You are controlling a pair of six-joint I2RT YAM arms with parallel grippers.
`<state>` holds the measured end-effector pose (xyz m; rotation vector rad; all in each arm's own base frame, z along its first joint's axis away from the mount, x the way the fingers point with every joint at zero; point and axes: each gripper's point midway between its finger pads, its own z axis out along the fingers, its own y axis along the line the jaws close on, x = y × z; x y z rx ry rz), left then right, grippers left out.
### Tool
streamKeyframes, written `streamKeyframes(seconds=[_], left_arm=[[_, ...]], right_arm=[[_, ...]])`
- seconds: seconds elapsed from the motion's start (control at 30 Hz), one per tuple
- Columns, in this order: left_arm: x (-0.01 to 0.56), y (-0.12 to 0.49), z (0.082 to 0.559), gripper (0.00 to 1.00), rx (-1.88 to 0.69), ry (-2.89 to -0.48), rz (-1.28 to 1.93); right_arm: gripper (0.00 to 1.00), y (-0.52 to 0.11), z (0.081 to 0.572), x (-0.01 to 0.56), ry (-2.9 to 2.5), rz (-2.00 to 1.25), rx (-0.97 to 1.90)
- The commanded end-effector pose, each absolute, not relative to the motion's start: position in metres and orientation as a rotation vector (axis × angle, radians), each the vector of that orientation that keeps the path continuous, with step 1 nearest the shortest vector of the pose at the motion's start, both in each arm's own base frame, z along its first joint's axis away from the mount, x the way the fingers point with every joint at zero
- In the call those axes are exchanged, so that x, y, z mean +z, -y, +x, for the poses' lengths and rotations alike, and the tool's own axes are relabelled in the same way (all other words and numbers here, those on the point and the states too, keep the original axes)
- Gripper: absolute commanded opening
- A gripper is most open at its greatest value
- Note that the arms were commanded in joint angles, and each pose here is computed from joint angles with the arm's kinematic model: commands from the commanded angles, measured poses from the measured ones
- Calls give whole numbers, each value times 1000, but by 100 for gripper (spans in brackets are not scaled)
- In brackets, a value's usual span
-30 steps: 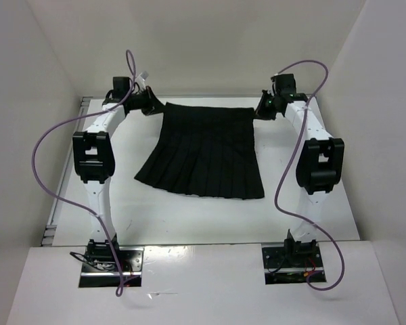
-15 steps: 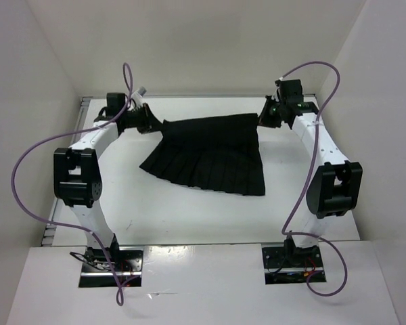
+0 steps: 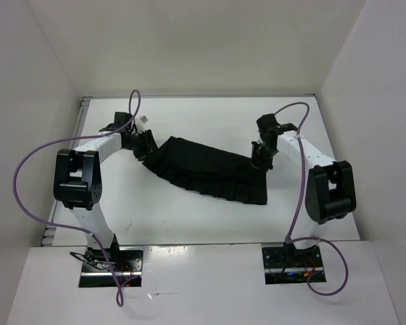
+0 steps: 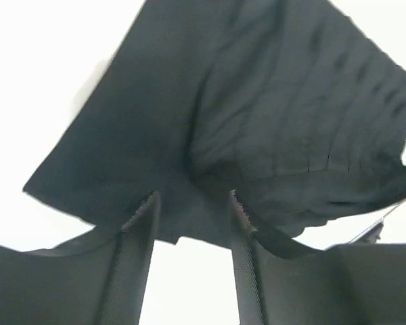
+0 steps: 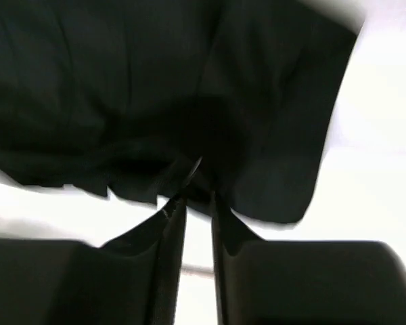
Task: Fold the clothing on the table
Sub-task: Fold the skirt
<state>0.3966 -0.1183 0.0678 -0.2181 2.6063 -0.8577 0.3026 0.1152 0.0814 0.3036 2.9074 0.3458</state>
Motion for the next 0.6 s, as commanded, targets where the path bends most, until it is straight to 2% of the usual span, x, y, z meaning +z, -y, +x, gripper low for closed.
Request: streamKeyframes(seconds=[0.0,0.07,0.17,0.23,0.33,0.47,0.5,0.57], left_arm=[[66,107,379,54,-742,-2677,-211],[76,97,375,56,-656,-2664,-225],[106,90,381,56,-598,-2588,-253],[144,96,402,57,-637,-2486,-205],[167,127,420,52,-744,-2441,-98],[172,168,452,20,-931,-2374,35],[176,172,460,10,-955,-2352,55],[149,188,468,7,-965,-2406,42]], right_arm=[[31,-113,256,105,-2977,324,304],[42,-110,240,118,-3000,333,282],[45,-108,243,172,-2871,336,300],[45,-109,257,197,-2778,351,316],[43,-116,275,185,-2768,345,337],[41,-129,308,151,-2722,404,383],[39,-133,315,142,-2710,417,405],[37,-138,318,118,-2748,453,418]])
